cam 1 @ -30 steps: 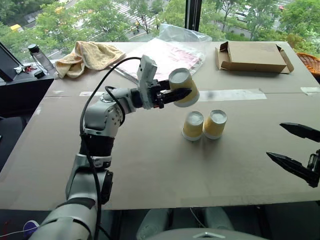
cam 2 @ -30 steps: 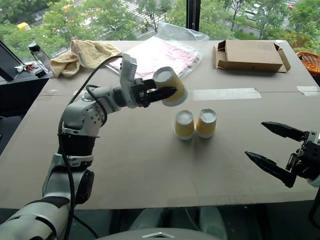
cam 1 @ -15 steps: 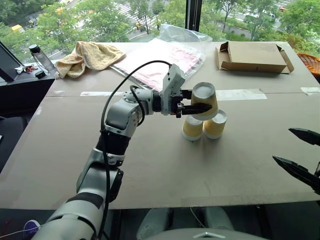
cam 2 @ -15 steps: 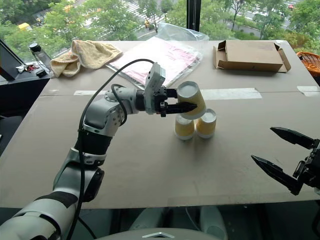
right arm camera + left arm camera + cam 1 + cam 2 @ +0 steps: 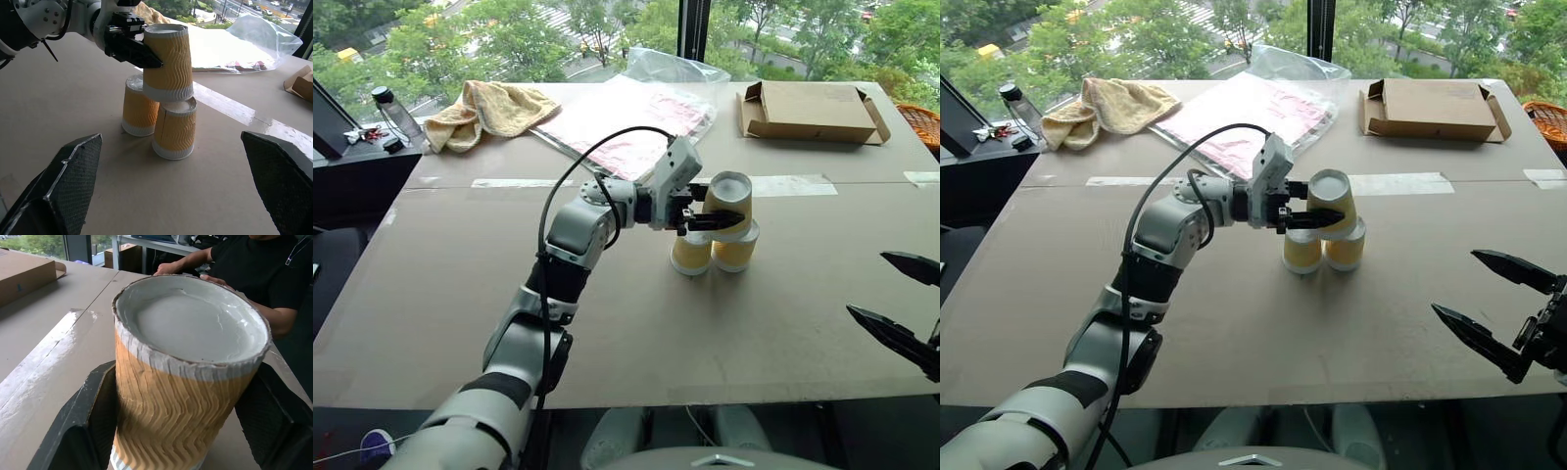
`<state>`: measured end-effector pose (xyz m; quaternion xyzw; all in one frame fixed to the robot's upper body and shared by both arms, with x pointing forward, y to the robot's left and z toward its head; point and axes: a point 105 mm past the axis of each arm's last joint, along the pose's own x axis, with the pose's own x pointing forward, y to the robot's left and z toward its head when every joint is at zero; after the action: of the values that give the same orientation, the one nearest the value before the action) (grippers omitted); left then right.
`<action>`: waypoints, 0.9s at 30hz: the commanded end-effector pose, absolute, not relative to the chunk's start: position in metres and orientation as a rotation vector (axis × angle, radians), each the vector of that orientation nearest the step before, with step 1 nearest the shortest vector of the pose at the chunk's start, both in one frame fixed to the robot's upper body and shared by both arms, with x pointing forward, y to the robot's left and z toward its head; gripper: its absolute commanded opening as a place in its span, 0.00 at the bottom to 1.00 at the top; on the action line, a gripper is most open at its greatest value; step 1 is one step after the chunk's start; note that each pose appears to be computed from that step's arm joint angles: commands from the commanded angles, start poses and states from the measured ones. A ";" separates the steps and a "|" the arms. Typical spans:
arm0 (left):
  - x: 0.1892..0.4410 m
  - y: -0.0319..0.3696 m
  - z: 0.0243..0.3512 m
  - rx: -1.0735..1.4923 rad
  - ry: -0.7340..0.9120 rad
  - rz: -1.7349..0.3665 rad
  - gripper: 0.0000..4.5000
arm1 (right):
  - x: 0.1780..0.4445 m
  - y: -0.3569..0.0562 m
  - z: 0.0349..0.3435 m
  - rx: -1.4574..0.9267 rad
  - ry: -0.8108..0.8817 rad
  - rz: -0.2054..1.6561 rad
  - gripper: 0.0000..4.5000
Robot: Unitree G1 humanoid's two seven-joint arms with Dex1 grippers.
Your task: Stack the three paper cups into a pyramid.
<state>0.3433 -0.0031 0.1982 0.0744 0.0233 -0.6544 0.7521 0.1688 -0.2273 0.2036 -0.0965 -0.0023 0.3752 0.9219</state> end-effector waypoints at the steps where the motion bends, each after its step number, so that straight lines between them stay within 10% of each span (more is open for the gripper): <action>1: 0.343 -0.009 0.210 0.188 -0.005 -1.437 1.00 | 0.165 -0.225 0.210 -0.226 -0.036 0.762 1.00; 12: 0.326 0.052 0.244 0.037 -0.099 -1.373 1.00 | 0.168 -0.224 0.201 -0.200 -0.031 0.763 1.00; 27: 0.274 0.142 0.178 -0.069 -0.010 -1.165 1.00 | 0.192 -0.247 0.186 -0.197 -0.027 0.764 1.00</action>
<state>0.2808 0.1376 0.1669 -0.0443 0.0234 -0.5434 0.8380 0.1928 -0.2454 0.1827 -0.0813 -0.0054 0.3671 0.9266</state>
